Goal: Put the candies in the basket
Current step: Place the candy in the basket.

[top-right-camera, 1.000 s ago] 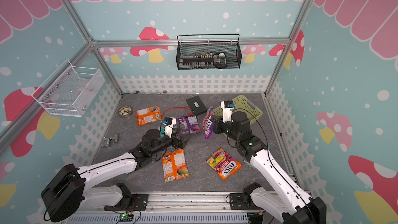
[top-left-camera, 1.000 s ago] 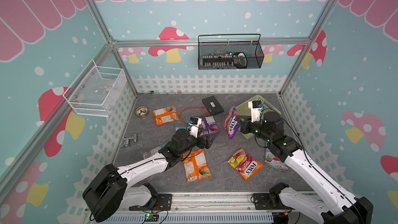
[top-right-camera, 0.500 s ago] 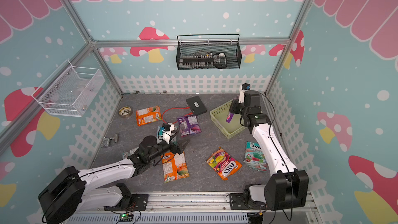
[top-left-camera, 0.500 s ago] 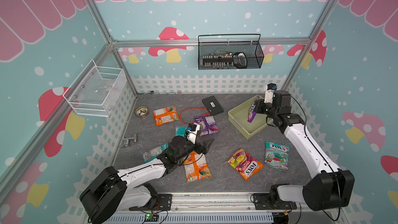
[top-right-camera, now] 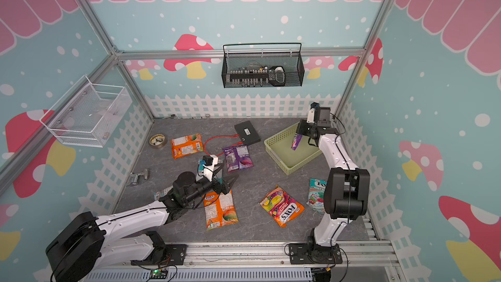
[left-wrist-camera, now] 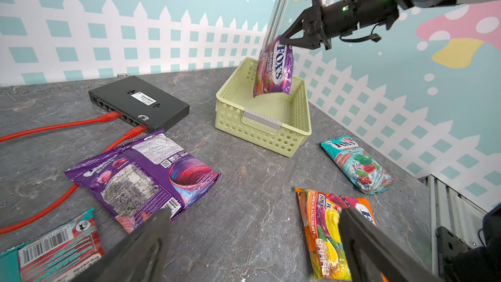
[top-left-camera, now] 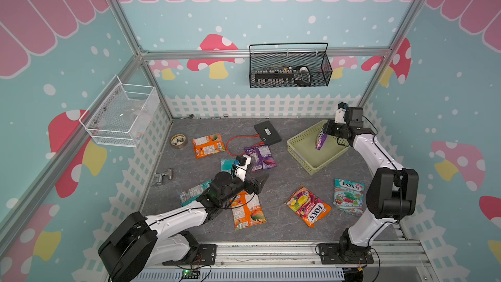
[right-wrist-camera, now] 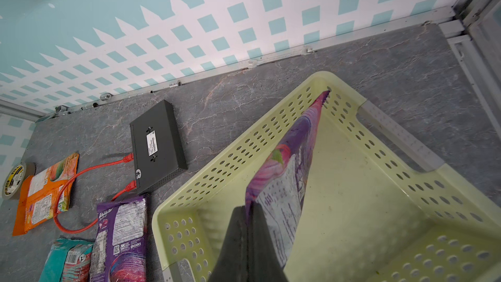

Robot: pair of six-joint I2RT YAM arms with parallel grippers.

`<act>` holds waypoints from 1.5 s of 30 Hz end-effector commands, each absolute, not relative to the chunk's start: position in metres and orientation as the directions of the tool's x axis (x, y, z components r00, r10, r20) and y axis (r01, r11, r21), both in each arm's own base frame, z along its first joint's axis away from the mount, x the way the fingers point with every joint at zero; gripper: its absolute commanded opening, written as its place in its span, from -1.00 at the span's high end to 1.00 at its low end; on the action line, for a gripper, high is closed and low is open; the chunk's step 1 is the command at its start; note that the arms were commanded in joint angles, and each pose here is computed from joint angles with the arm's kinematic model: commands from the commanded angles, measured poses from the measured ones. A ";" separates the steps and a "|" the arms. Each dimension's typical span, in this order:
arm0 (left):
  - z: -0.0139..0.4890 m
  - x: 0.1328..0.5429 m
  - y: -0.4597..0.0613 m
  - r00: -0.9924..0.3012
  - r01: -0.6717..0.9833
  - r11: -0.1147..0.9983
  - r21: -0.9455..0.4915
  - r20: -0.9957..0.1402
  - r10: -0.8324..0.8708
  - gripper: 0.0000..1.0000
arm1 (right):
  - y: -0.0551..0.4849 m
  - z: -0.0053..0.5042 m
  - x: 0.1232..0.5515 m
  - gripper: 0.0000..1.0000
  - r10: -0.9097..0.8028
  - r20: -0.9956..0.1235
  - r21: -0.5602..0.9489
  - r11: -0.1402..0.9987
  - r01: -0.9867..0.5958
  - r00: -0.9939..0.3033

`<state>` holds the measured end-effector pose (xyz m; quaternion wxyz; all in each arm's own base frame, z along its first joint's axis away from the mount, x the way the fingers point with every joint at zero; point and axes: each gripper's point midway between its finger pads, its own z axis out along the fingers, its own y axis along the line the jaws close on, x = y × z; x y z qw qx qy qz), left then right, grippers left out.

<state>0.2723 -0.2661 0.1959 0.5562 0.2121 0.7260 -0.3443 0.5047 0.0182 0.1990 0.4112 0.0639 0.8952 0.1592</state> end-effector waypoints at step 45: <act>0.200 0.271 -0.264 -0.257 0.693 0.681 -0.237 -0.964 -0.075 -0.98 | -0.084 0.109 0.533 0.66 0.105 -0.779 -0.066 0.967 0.247 -0.619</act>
